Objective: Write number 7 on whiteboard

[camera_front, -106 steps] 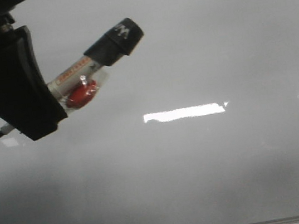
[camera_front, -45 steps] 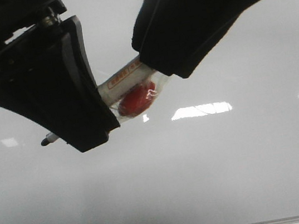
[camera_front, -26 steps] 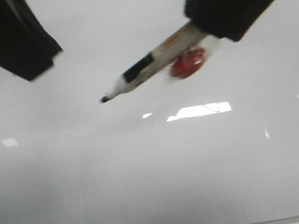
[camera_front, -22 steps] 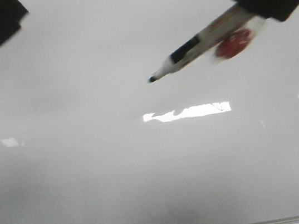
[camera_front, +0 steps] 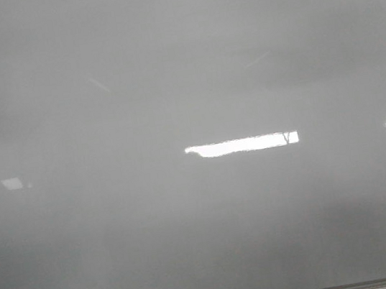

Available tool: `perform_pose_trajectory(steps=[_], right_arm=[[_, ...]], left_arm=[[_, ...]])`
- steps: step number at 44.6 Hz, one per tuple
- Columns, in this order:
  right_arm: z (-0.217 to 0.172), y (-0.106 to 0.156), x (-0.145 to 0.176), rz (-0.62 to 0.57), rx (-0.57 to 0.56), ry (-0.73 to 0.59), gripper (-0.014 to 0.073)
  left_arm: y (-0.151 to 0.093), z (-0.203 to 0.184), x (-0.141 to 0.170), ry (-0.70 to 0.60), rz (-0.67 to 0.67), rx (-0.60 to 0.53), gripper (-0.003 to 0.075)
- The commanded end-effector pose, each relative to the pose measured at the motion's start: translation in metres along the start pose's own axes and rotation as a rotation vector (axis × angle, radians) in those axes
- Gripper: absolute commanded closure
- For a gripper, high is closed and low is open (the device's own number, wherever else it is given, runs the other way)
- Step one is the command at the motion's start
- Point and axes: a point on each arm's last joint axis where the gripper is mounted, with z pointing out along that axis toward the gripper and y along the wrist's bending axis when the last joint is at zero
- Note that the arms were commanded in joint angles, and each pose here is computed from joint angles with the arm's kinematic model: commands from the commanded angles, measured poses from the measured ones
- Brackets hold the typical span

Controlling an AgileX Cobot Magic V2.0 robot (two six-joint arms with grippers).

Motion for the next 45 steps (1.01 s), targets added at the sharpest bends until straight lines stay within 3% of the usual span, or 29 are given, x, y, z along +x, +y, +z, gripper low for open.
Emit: perform_pose_trajectory(steps=[1, 22, 35, 45], right_arm=[[0.011, -0.007, -0.028, 0.056, 0.018, -0.130, 0.0660], [0.088, -0.025, -0.095, 0.032, -0.001, -0.099, 0.0660], [0.117, -0.034, -0.097, 0.029, 0.012, -0.053, 0.0660], [0.115, -0.052, -0.089, 0.002, 0.069, 0.011, 0.0660]], left_arm=[[0.002, -0.010, -0.013, -0.123, -0.035, -0.030, 0.0353], [0.002, -0.010, -0.015, -0.143, -0.041, -0.034, 0.0353], [0.002, -0.010, -0.015, -0.143, -0.041, -0.034, 0.0353], [0.002, -0.010, -0.015, -0.143, -0.041, -0.034, 0.0353]])
